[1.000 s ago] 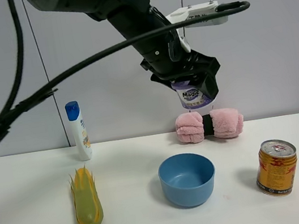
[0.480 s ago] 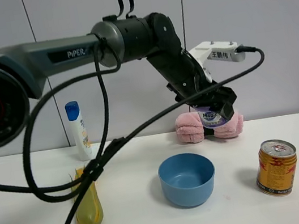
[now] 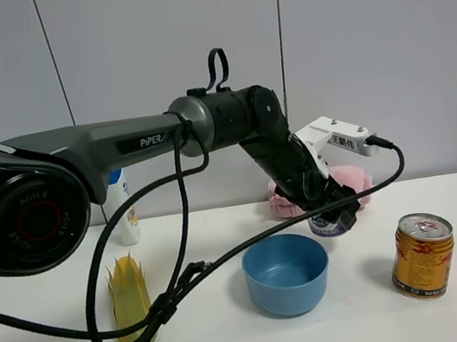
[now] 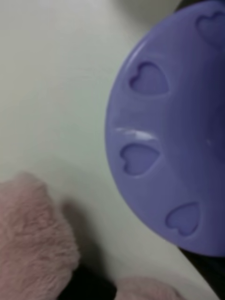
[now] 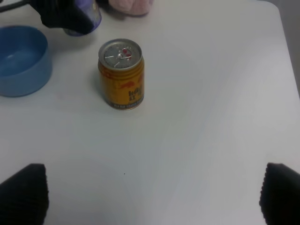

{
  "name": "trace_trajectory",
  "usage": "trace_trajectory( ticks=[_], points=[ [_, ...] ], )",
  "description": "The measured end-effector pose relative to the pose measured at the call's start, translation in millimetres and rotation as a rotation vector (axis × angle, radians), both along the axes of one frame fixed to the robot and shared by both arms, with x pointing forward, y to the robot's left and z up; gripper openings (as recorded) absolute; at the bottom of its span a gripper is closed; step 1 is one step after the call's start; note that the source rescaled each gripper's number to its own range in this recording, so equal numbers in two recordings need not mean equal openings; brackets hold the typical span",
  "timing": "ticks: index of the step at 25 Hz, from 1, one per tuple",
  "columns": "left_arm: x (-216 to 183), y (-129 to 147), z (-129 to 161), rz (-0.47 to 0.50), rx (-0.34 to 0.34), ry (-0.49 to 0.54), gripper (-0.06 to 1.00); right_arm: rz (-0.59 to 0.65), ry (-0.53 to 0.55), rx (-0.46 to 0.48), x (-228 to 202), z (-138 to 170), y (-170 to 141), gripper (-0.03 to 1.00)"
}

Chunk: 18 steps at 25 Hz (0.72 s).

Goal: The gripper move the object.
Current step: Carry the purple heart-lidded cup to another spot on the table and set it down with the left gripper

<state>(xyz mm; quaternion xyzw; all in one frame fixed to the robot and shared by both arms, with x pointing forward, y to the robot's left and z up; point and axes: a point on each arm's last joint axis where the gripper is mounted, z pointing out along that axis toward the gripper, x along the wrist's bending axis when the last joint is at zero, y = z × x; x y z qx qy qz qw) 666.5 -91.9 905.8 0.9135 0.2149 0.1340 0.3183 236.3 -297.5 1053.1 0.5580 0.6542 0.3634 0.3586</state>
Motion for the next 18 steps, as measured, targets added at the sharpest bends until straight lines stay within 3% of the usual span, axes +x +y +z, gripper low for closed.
trace_trajectory(
  ticks=[7,13,18],
  points=[
    [3,0,-20,-0.016,0.031,-0.028,0.01,0.000,0.000,0.000,0,0,0,1.00],
    [7,-2,-18,-0.006,-0.002,-0.076,0.01,0.000,0.000,0.000,0,0,0,1.00],
    [6,-2,-33,-0.008,0.020,-0.051,0.01,0.000,0.000,0.000,0,0,0,1.00]
  ],
)
